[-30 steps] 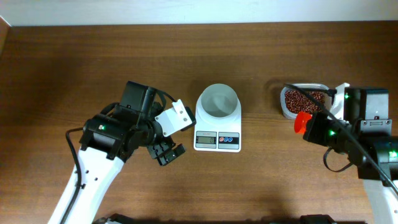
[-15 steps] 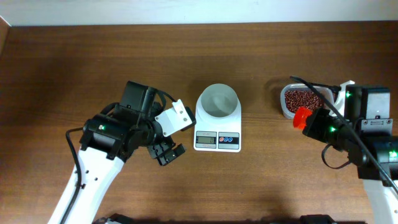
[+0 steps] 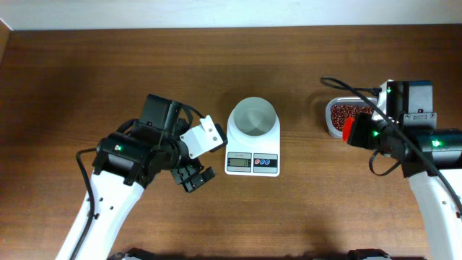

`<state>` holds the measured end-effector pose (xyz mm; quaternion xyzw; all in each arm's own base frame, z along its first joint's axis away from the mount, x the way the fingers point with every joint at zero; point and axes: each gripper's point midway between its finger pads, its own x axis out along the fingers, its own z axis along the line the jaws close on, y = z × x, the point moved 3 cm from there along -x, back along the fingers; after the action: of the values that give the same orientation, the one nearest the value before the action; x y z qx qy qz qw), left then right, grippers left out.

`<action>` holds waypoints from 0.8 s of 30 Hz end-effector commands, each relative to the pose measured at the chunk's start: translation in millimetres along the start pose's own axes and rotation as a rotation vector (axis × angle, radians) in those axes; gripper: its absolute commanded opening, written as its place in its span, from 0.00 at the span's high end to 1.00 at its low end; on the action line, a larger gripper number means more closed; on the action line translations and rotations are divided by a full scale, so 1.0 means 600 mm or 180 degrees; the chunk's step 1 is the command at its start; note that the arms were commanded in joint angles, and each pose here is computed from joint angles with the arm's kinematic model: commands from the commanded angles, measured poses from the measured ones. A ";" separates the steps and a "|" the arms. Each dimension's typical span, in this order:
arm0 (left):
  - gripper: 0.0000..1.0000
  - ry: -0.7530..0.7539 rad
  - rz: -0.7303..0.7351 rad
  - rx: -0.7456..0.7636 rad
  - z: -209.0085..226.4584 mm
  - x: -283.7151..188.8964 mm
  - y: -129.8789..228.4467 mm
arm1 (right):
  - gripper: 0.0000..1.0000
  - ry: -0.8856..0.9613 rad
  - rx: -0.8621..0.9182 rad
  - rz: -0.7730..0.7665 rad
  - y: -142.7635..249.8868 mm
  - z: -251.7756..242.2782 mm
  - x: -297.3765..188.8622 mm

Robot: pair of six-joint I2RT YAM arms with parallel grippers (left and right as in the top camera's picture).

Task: Scoop and weigh 50g on scale
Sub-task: 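Move the scoop with the right gripper over the bean tub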

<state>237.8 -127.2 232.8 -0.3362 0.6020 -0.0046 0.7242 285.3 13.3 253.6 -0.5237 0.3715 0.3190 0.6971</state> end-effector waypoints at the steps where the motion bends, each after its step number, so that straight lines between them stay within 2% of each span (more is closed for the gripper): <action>1: 0.01 0.0006 -0.0054 0.0048 0.003 -0.005 -0.008 | 0.96 0.0044 -0.0256 -0.0264 -0.033 -0.001 -0.007; 2: 0.01 0.0007 -0.0053 0.0048 0.003 -0.005 -0.008 | 0.96 0.0058 -0.0361 -0.0307 -0.038 -0.001 -0.007; 5: 0.01 0.0007 -0.0053 0.0048 0.003 -0.005 -0.008 | 0.96 0.0269 -0.0217 -0.0339 -0.060 -0.038 -0.017; 8: 0.01 0.0007 -0.0053 0.0048 0.003 -0.005 -0.008 | 0.96 0.0434 -0.0340 -0.0024 -0.096 -0.055 -0.015; 11: 0.01 0.0007 -0.0053 0.0048 0.003 -0.005 -0.008 | 0.96 0.0516 -0.0527 0.0652 -0.114 -0.061 0.059; 14: 0.01 0.0007 -0.0053 0.0048 0.003 -0.005 -0.008 | 0.96 0.0754 -0.0671 0.1026 -0.105 -0.087 0.133; 18: 0.01 0.0007 -0.0053 0.0048 0.003 -0.005 -0.008 | 0.96 0.0788 -0.0806 0.0944 -0.124 -0.092 0.167; 24: 0.01 0.0006 -0.0054 0.0048 0.003 -0.005 -0.008 | 0.96 0.1062 -0.0938 0.1211 -0.111 -0.120 0.215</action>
<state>237.9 -127.2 231.8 -0.3354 0.6040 -0.0033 0.7230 390.0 -55.7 170.3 -0.5771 0.5051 0.4131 0.4912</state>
